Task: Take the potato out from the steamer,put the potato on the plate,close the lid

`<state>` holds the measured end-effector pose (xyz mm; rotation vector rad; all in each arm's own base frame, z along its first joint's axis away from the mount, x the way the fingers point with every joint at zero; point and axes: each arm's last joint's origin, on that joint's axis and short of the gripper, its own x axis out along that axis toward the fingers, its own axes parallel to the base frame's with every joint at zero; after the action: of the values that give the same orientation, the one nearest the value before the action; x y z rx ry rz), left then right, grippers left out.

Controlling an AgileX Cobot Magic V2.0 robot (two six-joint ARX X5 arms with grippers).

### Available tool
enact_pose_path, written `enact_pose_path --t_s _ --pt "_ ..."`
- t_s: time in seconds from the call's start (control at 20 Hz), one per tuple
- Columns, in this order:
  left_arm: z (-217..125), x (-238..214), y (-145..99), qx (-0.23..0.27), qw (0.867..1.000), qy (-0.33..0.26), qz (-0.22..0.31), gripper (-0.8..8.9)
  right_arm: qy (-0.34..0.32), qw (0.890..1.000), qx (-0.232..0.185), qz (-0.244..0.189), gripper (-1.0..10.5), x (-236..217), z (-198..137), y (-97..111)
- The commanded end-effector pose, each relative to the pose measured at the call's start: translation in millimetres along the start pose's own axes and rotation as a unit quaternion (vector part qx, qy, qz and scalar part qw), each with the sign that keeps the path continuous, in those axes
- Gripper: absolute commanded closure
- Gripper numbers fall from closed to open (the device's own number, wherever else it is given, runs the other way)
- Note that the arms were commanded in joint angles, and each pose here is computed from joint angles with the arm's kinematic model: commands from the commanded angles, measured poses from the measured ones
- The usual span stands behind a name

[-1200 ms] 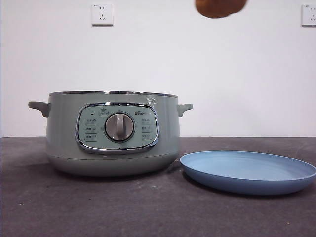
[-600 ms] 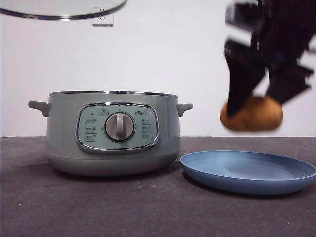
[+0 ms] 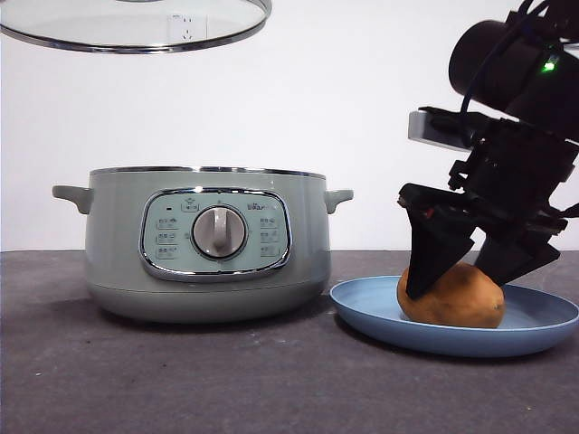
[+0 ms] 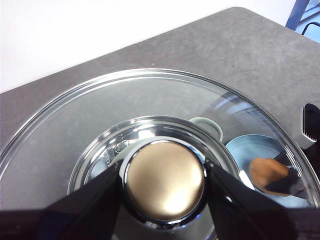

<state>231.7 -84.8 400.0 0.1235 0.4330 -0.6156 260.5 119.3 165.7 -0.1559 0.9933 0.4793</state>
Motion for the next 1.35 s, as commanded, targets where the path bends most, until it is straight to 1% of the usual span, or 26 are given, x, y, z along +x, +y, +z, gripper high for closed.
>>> enact_pose_path --t_s 0.05,0.1,0.15,0.35,0.6,0.75,0.9,1.0,1.1,1.25,1.35 --pt "4.5 9.4 1.8 0.011 1.000 -0.015 -0.005 8.26 0.031 0.999 0.012 -0.002 4.3 10.0 -10.0 -1.1" --pt "3.5 14.0 3.0 0.010 1.000 -0.010 -0.006 8.26 0.026 1.000 0.015 -0.002 3.5 8.1 -8.9 -0.9" --pt "2.2 20.2 3.8 0.010 1.000 -0.003 -0.008 8.26 0.019 1.000 0.016 -0.002 3.4 5.9 -7.4 -0.7" --pt "-2.1 43.9 6.5 0.019 1.000 0.014 -0.016 8.26 -0.022 1.000 0.012 -0.005 3.4 -14.9 0.0 1.3" --pt "-8.9 75.2 9.1 0.020 0.999 0.031 -0.024 8.26 -0.095 0.995 0.009 -0.004 3.4 -59.8 7.5 6.0" --pt "-15.4 94.7 12.6 0.016 0.999 0.044 -0.028 8.26 -0.159 0.987 0.011 -0.001 3.4 -96.1 8.8 9.9" --pt "-20.6 110.5 11.8 0.017 0.998 0.053 -0.034 8.26 -0.222 0.975 0.008 0.000 3.4 -130.9 5.8 13.4" --pt "-24.0 120.5 10.9 0.017 0.997 0.057 -0.038 8.26 -0.255 0.967 0.012 -0.007 3.4 -148.8 2.1 14.8" --pt "-27.8 130.8 9.0 0.019 0.997 0.062 -0.043 8.26 -0.274 0.962 0.013 -0.006 3.4 -162.1 -2.5 16.2" --pt "-33.1 141.3 6.4 0.019 0.996 0.074 -0.046 8.26 -0.284 0.959 0.012 -0.005 3.4 -173.3 -8.8 17.4" --pt "-35.9 145.0 7.4 0.019 0.996 0.082 -0.037 8.26 -0.290 0.957 0.011 -0.005 3.4 -177.5 -10.9 17.9"
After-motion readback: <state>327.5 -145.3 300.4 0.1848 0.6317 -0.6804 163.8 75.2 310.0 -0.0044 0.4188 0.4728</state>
